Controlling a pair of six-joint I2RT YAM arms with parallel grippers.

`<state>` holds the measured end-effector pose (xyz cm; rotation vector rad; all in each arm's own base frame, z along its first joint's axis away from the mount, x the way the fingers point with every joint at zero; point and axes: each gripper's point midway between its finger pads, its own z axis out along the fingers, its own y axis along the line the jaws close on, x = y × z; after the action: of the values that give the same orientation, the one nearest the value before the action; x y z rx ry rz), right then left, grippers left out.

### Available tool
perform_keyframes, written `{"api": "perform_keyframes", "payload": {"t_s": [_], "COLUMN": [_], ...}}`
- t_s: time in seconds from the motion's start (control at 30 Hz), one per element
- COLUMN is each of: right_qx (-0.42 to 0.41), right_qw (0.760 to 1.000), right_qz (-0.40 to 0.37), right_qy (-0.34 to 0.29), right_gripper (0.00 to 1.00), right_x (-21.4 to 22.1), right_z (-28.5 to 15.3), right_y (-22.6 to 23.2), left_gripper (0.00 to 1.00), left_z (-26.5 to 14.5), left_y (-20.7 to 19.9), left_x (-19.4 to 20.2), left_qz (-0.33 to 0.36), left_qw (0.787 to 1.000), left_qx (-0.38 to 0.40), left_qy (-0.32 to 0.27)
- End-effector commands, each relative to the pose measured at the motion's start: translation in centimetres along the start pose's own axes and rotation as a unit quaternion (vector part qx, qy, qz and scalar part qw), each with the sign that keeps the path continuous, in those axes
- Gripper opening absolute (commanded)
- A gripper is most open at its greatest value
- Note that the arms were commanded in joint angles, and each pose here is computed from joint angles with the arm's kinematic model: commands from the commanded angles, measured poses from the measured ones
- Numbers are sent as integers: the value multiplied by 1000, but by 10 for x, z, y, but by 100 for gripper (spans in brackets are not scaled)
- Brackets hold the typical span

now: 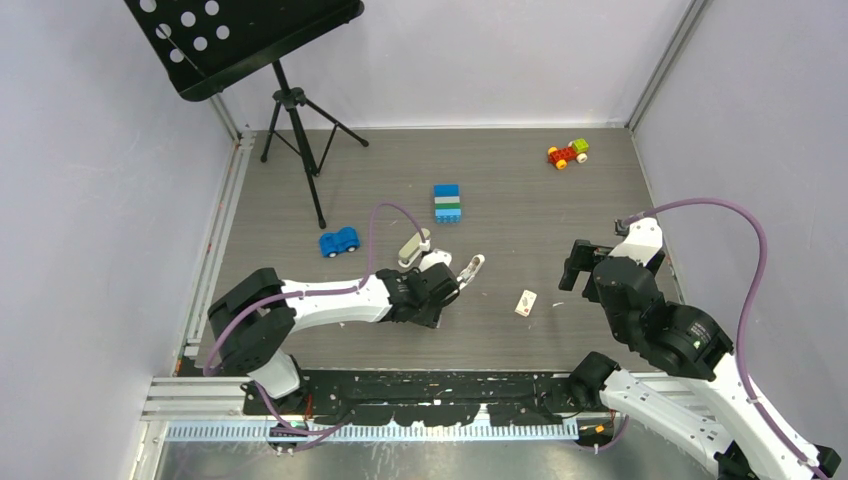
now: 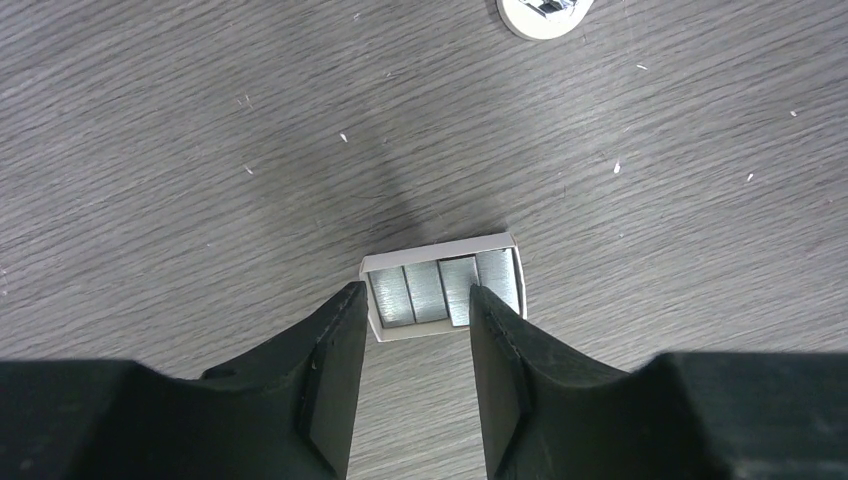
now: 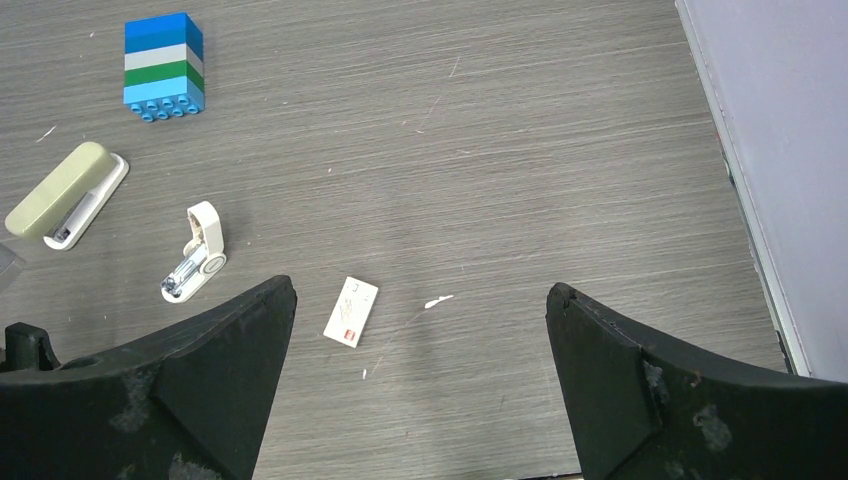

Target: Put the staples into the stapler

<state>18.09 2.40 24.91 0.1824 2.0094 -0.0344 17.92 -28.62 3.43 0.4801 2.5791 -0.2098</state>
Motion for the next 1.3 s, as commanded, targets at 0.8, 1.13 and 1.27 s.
{"api": "perform_keyframes", "payload": {"t_s": [0.8, 1.13, 1.27], "right_qx": [-4, -5, -7], "right_qw": [1000, 1000, 1000], "right_qz": [4, 6, 8], "right_qy": [-10, -11, -13], "right_gripper": [99, 99, 99], "right_x": [-6, -6, -6], "right_z": [2, 2, 1], "right_y": [5, 4, 4], "left_gripper": [49, 43, 41], "left_z": [4, 8, 6], "left_y": [-8, -8, -6], "left_x": [-3, 1, 0], "left_qz": [14, 27, 32], "left_qw": [1000, 999, 998], "left_qx": [-22, -39, -48], "left_qy": [-15, -14, -17]}}
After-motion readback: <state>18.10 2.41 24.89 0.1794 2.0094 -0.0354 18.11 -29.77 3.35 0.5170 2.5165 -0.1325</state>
